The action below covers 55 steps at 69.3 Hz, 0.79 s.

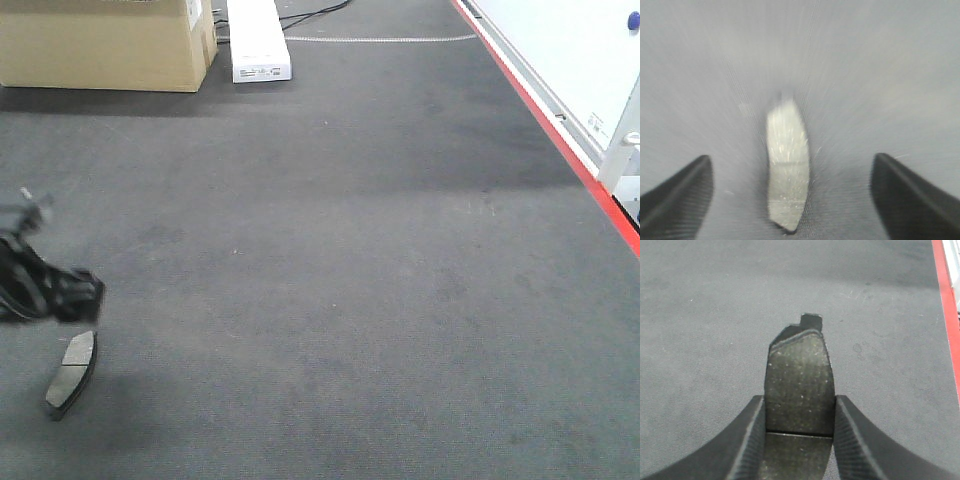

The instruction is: Move and align brake pads A on conveyor

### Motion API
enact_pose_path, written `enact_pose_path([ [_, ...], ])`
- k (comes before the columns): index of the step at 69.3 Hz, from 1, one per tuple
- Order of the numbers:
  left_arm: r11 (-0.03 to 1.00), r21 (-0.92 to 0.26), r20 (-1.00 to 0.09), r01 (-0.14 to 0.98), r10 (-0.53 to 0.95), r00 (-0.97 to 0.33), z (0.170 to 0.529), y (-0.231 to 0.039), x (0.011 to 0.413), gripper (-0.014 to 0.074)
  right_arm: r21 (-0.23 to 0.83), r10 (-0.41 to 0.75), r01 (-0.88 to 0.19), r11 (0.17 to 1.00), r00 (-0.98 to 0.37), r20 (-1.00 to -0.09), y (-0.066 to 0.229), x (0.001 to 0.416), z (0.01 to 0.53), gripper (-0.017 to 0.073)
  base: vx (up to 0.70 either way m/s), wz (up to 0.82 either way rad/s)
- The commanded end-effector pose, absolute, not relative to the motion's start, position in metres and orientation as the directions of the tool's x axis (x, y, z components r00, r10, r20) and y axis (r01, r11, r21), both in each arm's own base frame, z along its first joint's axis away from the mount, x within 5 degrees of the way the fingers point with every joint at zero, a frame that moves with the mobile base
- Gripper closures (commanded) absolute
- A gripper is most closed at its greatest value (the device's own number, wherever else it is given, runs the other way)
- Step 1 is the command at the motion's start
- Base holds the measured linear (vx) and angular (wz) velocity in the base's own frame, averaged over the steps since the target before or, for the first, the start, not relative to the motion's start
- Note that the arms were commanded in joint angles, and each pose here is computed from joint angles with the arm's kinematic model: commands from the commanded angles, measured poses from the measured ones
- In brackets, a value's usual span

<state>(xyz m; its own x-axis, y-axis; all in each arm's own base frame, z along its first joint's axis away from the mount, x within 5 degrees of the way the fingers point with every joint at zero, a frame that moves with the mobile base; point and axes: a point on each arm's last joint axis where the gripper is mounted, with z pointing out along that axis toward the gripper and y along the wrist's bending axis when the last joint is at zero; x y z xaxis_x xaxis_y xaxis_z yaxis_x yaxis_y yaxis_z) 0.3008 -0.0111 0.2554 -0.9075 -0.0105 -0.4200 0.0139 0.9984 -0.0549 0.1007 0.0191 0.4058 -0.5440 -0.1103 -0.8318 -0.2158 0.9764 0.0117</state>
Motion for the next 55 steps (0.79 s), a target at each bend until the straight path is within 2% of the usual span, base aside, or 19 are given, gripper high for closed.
enact_pose_path([
  [1, 0.998, -0.045, -0.591, 0.052, 0.015, -0.807, 0.304, -0.012, 0.287, 0.0050, -0.001, -0.098, -0.211, 0.978, -0.449, -0.888, 0.019, 0.103, 0.420, 0.0566, 0.00, 0.00],
  [19, 0.997, -0.026, -0.790, 0.074, 0.025, -0.613, 0.381, -0.010, 0.217, 0.0059, -0.001, -0.098, -0.211, 0.978, -0.449, -0.888, 0.019, 0.103, 0.420, 0.0566, 0.00, 0.00],
  [30, 0.997, -0.017, -0.877, 0.078, 0.022, -0.480, 0.412, -0.009, 0.167, 0.0059, -0.001, -0.098, -0.211, 0.978, -0.449, -0.888, 0.019, 0.103, 0.420, 0.0566, 0.00, 0.00],
  [44, 0.997, -0.010, -0.933, 0.080, 0.020, -0.359, 0.422, -0.008, 0.115, 0.0059, -0.001, -0.098, -0.211, 0.978, -0.449, -0.888, 0.019, 0.103, 0.420, 0.0566, 0.00, 0.00],
  [55, 0.997, -0.008, -0.946, 0.081, 0.019, -0.325, 0.414, -0.007, 0.093, 0.0059, -0.001, -0.098, -0.211, 0.978, -0.449, -0.888, 0.019, 0.103, 0.420, 0.0566, 0.00, 0.00],
])
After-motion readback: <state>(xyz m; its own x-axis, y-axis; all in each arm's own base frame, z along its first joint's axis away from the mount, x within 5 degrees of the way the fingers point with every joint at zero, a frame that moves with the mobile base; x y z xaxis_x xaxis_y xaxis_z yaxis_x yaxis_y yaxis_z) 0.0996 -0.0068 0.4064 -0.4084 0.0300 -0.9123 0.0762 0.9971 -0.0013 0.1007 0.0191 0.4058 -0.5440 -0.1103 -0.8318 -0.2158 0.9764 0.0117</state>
